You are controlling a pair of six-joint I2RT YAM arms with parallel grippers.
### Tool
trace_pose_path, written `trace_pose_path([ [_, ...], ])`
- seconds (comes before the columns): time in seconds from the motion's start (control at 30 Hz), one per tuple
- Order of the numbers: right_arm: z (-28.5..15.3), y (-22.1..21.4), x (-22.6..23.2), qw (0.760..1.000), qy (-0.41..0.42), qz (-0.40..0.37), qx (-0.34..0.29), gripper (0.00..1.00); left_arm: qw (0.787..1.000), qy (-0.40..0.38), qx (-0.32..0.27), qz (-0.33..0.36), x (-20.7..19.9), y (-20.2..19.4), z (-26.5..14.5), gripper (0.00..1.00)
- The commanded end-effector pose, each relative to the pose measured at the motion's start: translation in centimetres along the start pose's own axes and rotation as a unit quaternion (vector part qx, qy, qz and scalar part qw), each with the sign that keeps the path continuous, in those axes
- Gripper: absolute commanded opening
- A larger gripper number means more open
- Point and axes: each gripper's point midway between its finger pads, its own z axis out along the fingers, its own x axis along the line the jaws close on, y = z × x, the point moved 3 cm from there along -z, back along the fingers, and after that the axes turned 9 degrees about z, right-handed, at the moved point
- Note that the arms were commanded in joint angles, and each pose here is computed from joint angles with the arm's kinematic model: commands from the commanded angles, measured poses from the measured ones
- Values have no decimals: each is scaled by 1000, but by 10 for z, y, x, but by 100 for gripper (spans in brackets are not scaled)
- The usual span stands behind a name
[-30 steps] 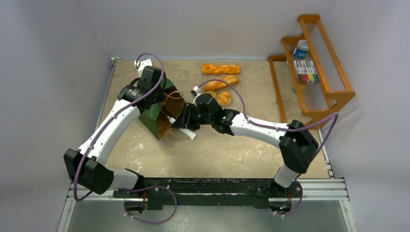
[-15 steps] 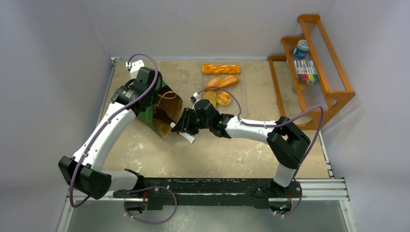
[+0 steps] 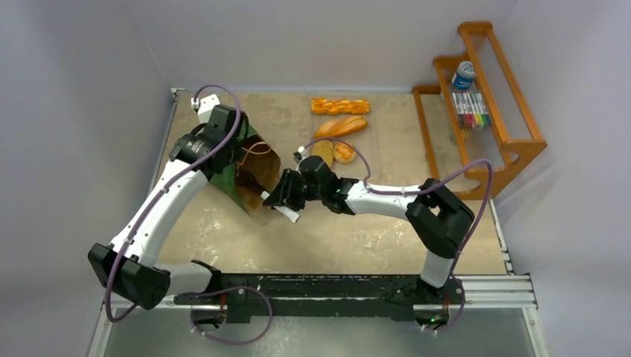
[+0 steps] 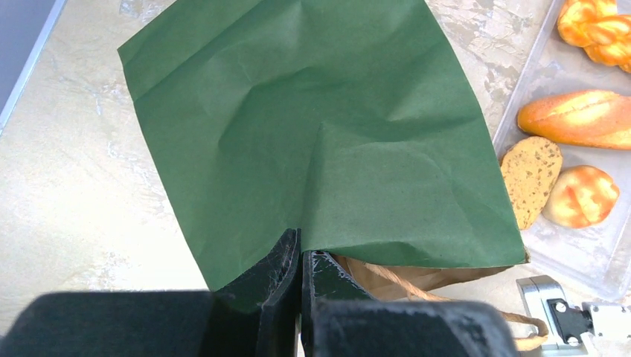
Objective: Take the fake bread out of the paper bag
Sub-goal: Take out the fake bread from the paper bag.
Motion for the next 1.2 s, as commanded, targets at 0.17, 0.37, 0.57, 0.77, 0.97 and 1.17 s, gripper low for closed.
trace_pose_path([
  [0.17, 8, 12, 42, 996, 67, 55, 11, 38, 998, -28, -34, -48, -1, 8, -9, 0],
  [0.37, 5, 24, 62, 996, 68, 54, -17, 38, 998, -24, -35, -44, 1, 2, -4, 0],
  [0.57, -2, 31, 73, 994, 70, 78, -37, 38, 998, -26, -38, -45, -3, 0, 3, 0],
  [0.77, 2, 45, 81, 991, 67, 94, -74, 39, 997, -38, -40, -51, -14, 6, 9, 0],
  [0.97, 10, 47, 80, 987, 70, 127, -73, 39, 996, -47, -37, -71, -23, 6, 15, 0],
  [1.17, 23, 55, 85, 983, 76, 144, -84, 39, 994, -53, -37, -91, -32, 8, 20, 0],
])
